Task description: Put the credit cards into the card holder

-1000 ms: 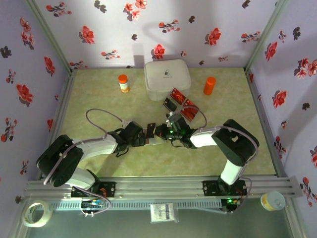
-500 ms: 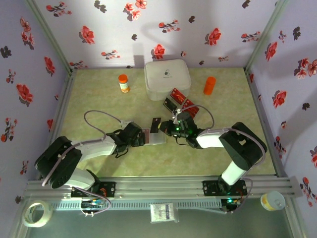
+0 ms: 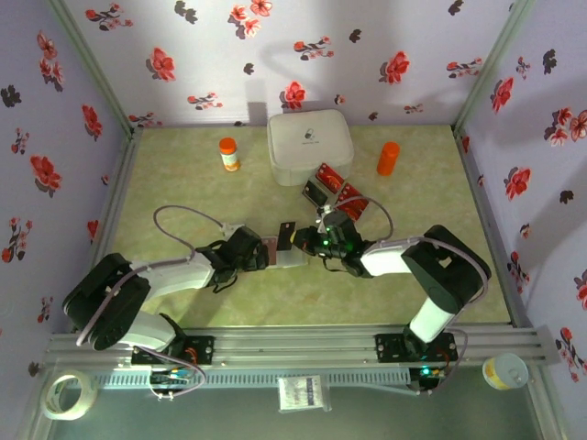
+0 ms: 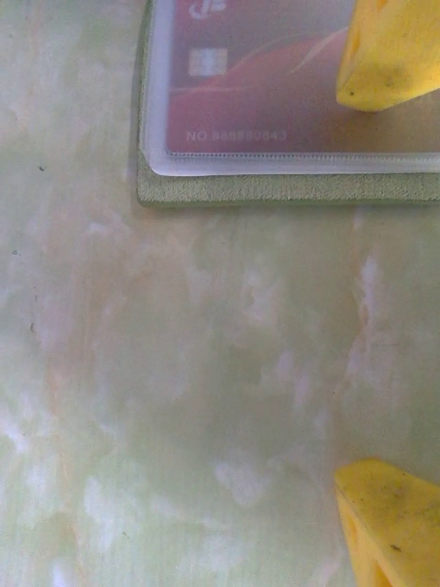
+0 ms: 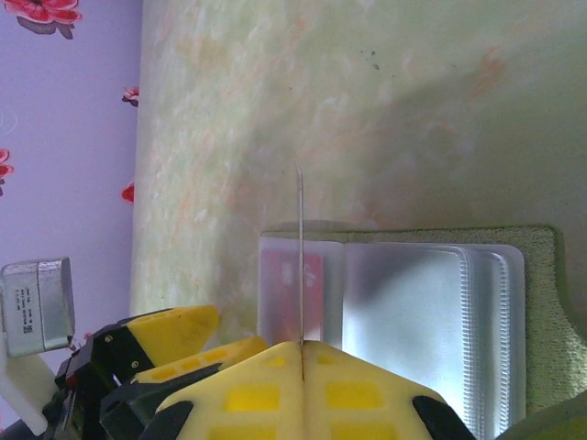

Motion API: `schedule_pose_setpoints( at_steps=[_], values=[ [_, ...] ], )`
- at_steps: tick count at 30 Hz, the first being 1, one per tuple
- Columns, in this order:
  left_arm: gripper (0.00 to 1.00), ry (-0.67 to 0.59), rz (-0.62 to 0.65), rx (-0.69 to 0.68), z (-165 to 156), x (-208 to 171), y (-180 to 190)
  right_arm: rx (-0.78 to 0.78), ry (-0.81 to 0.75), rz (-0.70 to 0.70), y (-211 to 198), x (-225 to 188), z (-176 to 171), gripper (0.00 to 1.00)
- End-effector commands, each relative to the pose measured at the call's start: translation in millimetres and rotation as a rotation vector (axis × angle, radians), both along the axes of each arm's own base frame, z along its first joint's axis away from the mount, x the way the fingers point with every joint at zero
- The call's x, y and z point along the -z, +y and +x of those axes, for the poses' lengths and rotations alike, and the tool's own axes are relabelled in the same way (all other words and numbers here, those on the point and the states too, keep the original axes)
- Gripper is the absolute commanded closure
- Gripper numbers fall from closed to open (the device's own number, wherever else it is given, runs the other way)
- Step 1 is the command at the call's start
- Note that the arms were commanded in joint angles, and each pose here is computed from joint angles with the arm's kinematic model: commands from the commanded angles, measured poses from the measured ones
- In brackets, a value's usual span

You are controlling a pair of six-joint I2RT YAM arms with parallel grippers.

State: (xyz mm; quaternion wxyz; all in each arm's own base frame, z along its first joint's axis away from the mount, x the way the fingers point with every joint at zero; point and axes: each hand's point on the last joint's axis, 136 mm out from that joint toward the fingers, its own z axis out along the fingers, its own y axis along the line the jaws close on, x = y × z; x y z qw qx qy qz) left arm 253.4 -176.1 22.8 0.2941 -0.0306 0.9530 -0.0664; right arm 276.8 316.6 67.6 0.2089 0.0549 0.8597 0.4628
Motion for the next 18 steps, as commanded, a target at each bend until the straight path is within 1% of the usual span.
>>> schedule_pose_setpoints(
  at_steps=[1, 6, 18],
  values=[
    [0.00, 0.099, 0.120, -0.052, -25, 25, 35, 0.009, -0.012, -0.040, -6, 13, -3, 1.00],
    [0.00, 0.100, 0.121, -0.051, -25, 26, 35, 0.006, -0.006, -0.039, -5, 17, -5, 1.00],
    [0.00, 0.100, 0.122, -0.052, -25, 26, 36, -0.015, 0.001, 0.032, 4, 15, -8, 1.00]
  ],
)
